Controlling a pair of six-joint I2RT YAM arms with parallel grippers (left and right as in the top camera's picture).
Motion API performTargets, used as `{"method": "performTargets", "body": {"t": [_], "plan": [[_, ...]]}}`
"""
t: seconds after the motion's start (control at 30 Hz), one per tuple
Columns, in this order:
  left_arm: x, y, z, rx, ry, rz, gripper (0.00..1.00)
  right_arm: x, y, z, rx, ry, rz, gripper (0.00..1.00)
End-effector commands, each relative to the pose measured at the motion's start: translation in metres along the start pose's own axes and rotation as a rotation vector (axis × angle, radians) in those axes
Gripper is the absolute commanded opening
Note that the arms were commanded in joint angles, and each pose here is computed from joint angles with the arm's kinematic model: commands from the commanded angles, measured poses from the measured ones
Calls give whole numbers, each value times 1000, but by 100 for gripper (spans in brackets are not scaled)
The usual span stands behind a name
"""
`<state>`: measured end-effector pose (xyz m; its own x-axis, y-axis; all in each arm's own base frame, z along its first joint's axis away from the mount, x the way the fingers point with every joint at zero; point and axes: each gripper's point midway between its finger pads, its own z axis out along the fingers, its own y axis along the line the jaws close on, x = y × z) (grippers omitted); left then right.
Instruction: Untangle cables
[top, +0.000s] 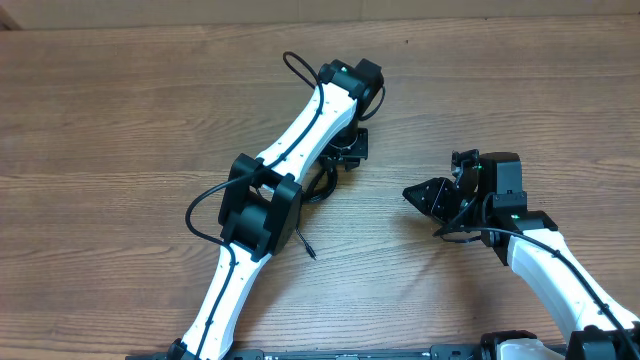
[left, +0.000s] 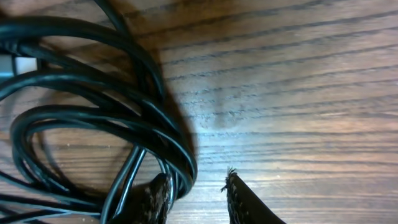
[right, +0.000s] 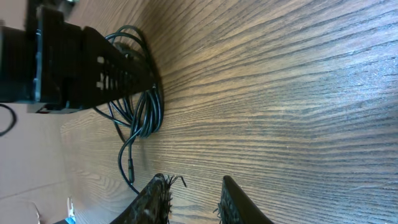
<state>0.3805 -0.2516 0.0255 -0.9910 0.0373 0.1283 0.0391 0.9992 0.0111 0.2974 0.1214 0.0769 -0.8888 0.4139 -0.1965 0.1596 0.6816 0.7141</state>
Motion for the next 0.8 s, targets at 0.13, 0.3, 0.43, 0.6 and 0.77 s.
{"method": "performTargets", "body": {"t": [0.13, 0.3, 0.43, 0.6, 0.77], "plan": [[6, 3, 30, -33, 29, -2, 35, -9, 6, -2, -6, -22, -17, 27], [10, 1, 42, -15, 51, -2, 26, -9, 6, -2, -6, -22, -17, 27], [14, -4, 42, 18, 71, 38, 4, -9, 6, -2, -6, -22, -17, 29], [17, -24, 22, 207, 103, 178, 4, -9, 6, -2, -6, -21, -17, 29], [16, -46, -27, 476, 80, 336, 4, -9, 6, -2, -6, -21, -16, 33]]}}
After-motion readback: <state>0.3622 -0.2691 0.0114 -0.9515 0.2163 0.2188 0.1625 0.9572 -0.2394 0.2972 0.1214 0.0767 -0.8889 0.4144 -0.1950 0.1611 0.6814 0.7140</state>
